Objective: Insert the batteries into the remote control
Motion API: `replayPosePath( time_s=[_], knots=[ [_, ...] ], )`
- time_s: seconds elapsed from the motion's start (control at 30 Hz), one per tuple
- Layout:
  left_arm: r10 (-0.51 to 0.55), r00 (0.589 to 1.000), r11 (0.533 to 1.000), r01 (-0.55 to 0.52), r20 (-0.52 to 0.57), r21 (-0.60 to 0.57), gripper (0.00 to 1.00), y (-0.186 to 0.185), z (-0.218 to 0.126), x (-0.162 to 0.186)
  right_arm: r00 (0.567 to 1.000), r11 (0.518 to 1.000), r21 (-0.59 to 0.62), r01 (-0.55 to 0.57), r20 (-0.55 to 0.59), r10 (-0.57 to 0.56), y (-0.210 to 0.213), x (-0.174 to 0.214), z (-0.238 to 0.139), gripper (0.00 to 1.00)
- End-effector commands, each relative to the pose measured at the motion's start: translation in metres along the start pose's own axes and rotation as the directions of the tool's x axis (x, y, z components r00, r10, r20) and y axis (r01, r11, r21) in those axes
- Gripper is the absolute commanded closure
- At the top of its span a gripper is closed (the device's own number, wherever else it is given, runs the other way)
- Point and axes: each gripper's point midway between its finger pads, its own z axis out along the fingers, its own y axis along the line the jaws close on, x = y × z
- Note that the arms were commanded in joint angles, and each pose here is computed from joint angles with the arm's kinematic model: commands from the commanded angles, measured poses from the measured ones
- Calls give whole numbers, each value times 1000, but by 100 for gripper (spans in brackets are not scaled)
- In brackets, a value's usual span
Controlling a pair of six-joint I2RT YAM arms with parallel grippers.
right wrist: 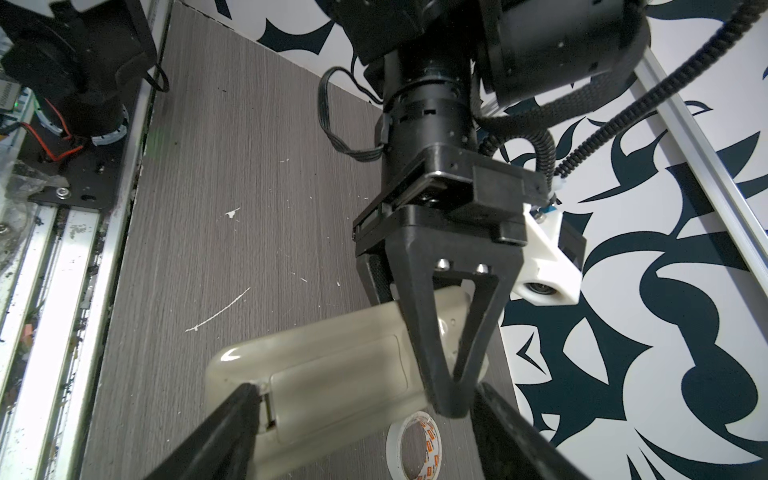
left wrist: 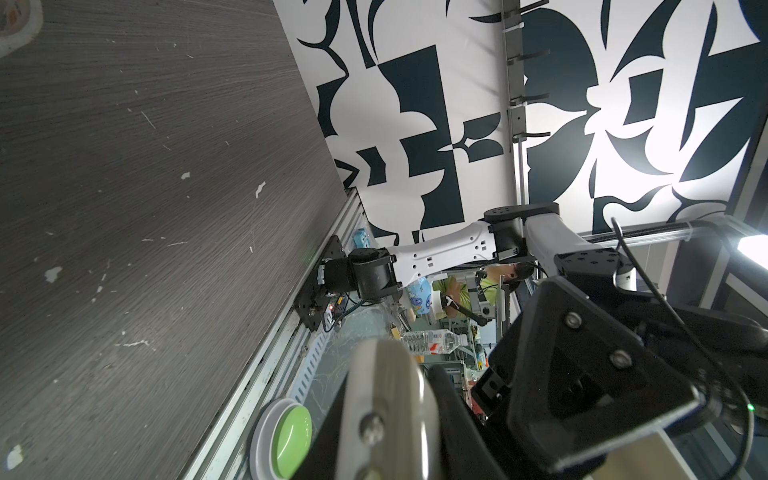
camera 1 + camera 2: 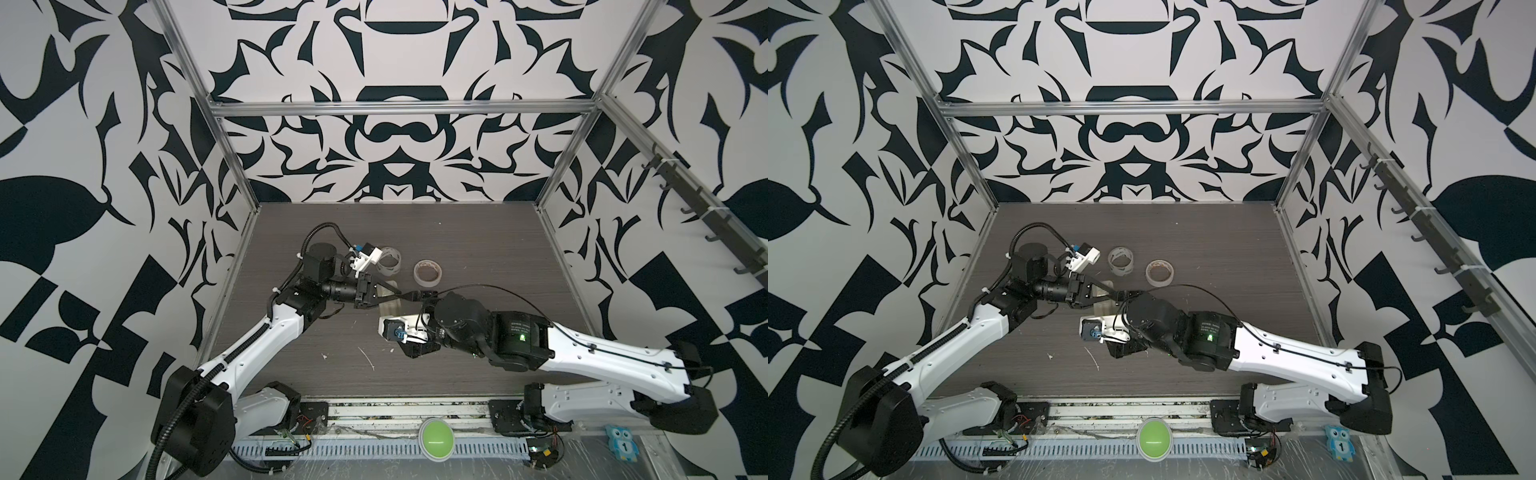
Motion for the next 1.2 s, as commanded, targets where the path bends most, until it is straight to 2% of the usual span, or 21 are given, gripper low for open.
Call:
replayPosePath(
  time_s=[0.0, 0.9, 1.17],
  knots=[
    [33, 999, 999, -32, -31, 44, 100, -17, -3, 7, 999, 996, 93, -17, 30, 14, -21, -7, -8, 16],
    [26, 999, 999, -25, -29, 40, 100, -14, -3, 7, 997, 993, 110, -29, 74, 21, -25, -14, -17, 17],
    [24, 999, 999, -23, -27, 38, 100, -14, -4, 7, 995, 999, 41, -25, 98, 21, -12, -17, -19, 16]
  ],
)
